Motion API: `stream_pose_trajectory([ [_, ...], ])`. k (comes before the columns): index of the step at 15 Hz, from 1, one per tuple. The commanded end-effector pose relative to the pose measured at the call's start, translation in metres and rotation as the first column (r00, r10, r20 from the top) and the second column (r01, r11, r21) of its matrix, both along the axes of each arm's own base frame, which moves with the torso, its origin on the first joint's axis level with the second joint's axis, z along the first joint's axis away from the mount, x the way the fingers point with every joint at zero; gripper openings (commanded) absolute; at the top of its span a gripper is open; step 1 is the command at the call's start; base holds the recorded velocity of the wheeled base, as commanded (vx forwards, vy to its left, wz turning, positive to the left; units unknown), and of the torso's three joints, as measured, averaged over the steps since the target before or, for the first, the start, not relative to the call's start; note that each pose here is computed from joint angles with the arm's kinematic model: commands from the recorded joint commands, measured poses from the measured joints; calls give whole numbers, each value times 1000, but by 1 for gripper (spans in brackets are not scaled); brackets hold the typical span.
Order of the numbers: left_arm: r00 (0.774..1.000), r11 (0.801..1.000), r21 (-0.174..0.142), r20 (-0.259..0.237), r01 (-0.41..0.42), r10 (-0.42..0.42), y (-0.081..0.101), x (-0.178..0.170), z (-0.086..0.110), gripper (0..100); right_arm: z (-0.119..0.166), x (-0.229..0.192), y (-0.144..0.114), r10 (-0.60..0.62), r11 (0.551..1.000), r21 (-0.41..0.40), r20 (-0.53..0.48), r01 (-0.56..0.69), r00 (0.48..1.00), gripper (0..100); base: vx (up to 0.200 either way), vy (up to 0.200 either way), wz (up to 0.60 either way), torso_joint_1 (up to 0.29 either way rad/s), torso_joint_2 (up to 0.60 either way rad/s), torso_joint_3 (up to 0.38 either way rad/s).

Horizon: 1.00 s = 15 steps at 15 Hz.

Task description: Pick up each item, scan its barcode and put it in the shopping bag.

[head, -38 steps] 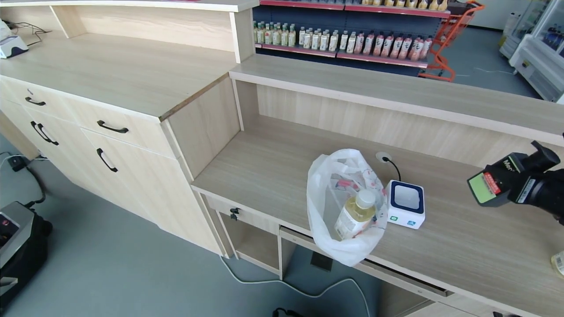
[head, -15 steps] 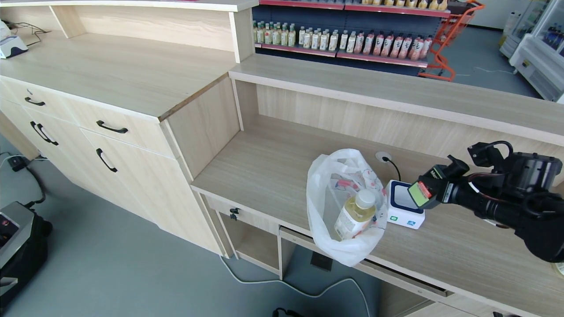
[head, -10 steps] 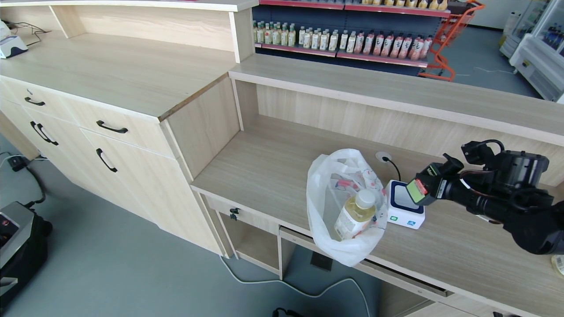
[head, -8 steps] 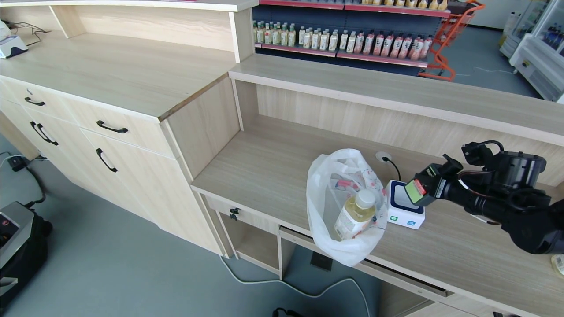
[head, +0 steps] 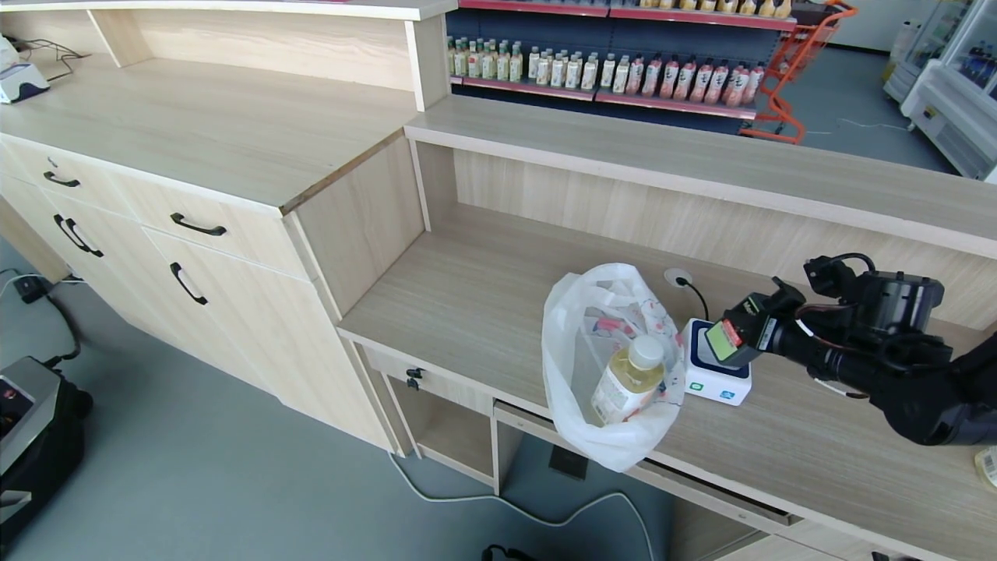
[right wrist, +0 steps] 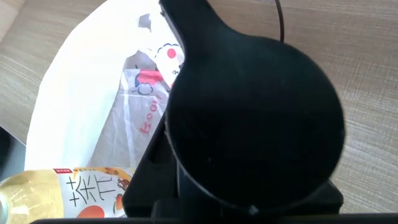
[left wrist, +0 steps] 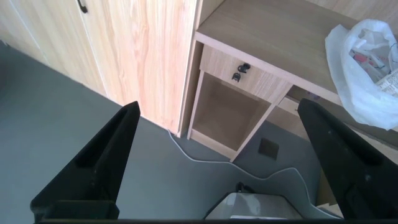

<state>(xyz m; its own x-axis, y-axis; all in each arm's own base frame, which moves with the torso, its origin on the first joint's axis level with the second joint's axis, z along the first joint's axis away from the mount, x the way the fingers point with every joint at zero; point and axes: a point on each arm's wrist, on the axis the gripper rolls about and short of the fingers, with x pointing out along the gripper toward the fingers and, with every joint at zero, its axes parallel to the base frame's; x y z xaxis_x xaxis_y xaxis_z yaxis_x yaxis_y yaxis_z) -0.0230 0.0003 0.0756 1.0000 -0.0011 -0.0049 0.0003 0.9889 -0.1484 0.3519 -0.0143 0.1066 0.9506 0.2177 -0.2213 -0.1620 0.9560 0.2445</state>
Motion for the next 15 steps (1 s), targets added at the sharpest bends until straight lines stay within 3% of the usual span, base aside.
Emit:
stream_pose_trajectory([
  [1,1000,1000,0,0,-1,1,0,0,0,100,-3,2,0,-1,1000,3,-12,1,1000,0,0,0,0,0,0,0],
  [6,1000,1000,-1,0,0,0,0,0,0,100,-2,12,3,-6,998,69,-8,7,1000,0,0,0,0,0,0,0],
  [15,1000,1000,-1,0,0,0,0,0,0,100,-7,23,7,3,997,73,-8,-3,1000,0,0,0,0,0,0,0],
])
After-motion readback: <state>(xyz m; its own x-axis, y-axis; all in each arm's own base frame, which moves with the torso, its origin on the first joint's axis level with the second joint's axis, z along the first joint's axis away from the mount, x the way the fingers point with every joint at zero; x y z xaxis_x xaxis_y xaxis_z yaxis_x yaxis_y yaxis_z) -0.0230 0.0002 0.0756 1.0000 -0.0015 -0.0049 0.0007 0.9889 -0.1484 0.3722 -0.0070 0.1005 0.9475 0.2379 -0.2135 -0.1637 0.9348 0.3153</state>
